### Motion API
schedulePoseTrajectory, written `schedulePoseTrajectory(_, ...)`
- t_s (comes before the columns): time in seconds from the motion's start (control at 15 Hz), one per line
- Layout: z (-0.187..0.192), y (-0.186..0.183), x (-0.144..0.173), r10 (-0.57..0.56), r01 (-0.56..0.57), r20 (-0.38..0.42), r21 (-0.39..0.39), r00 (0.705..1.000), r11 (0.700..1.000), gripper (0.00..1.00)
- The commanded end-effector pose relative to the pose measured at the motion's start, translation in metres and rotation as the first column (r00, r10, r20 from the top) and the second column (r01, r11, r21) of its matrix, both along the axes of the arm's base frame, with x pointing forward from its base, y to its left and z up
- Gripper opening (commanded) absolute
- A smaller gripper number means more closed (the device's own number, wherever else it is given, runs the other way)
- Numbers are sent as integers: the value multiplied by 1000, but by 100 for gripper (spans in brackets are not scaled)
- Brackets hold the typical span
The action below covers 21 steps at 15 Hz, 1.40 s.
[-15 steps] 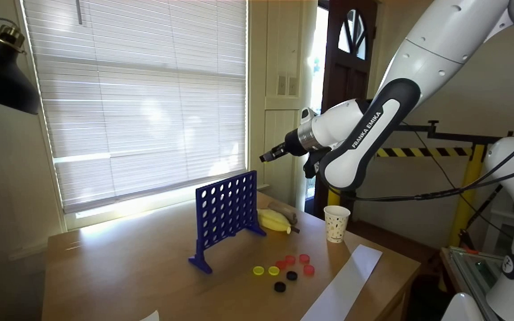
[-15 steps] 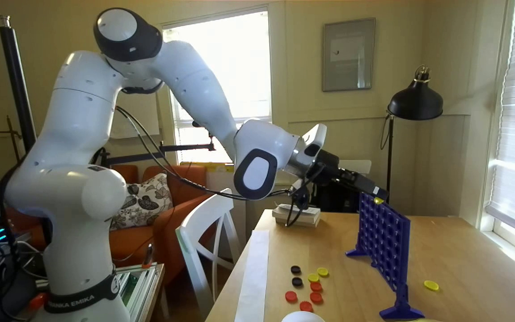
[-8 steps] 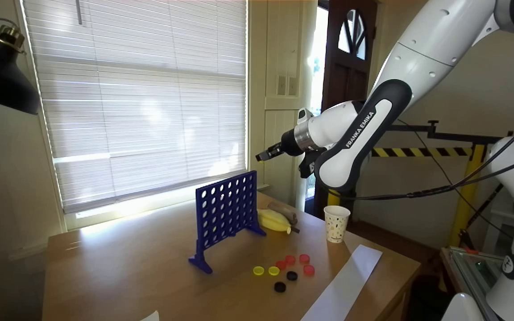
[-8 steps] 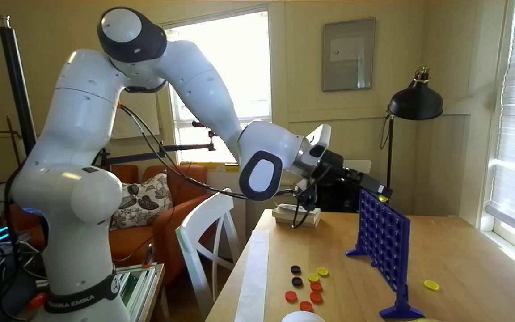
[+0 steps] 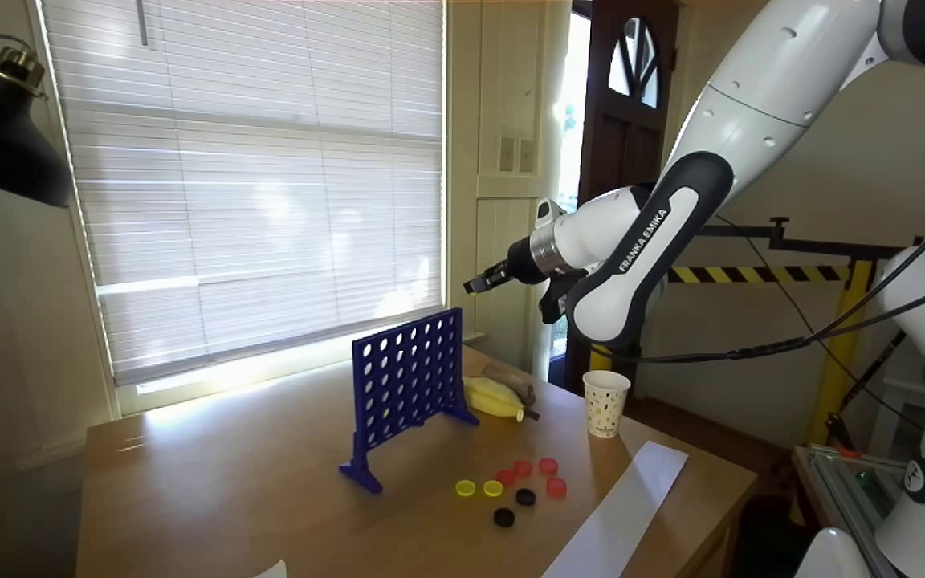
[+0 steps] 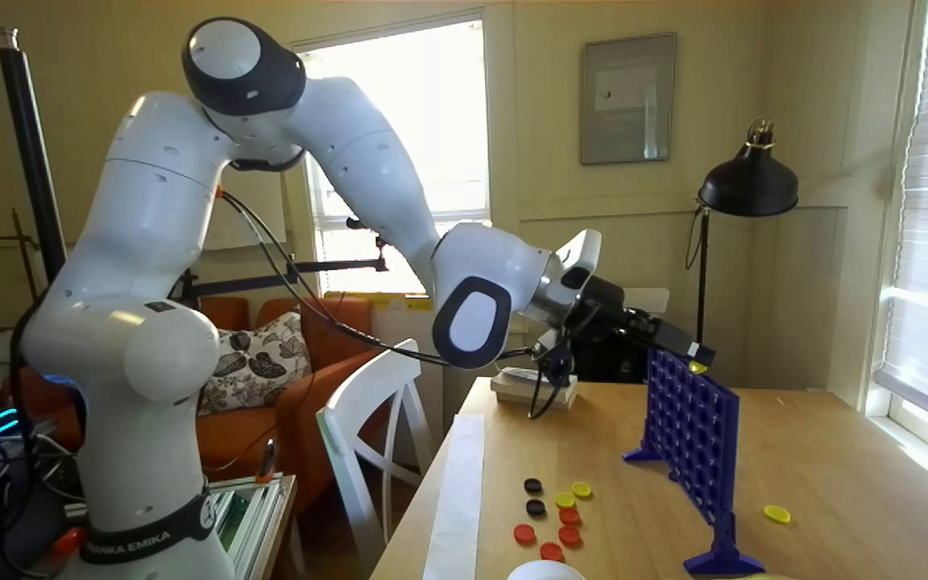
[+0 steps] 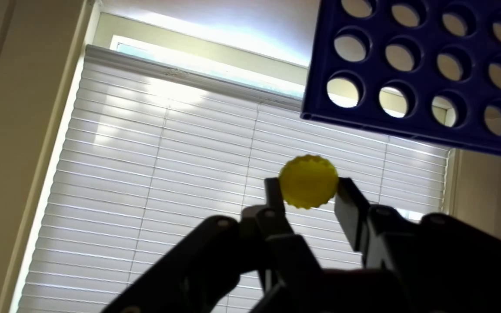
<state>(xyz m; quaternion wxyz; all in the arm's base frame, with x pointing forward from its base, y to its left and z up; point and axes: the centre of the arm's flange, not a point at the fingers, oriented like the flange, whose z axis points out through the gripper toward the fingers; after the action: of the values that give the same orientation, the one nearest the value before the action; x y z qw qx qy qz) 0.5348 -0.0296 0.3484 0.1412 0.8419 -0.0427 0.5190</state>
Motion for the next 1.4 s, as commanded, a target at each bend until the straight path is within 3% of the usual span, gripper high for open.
schedulePoseTrajectory(0.0,-5,-5,11,4,-3,29,-27,1000,1000,10)
schedulePoseTrajectory(0.8,-28,-11,26,64,-61,118,-23,991,998,10)
schedulePoseTrajectory(1.33,-33,-12,33,81,-80,126,-9,989,997,10)
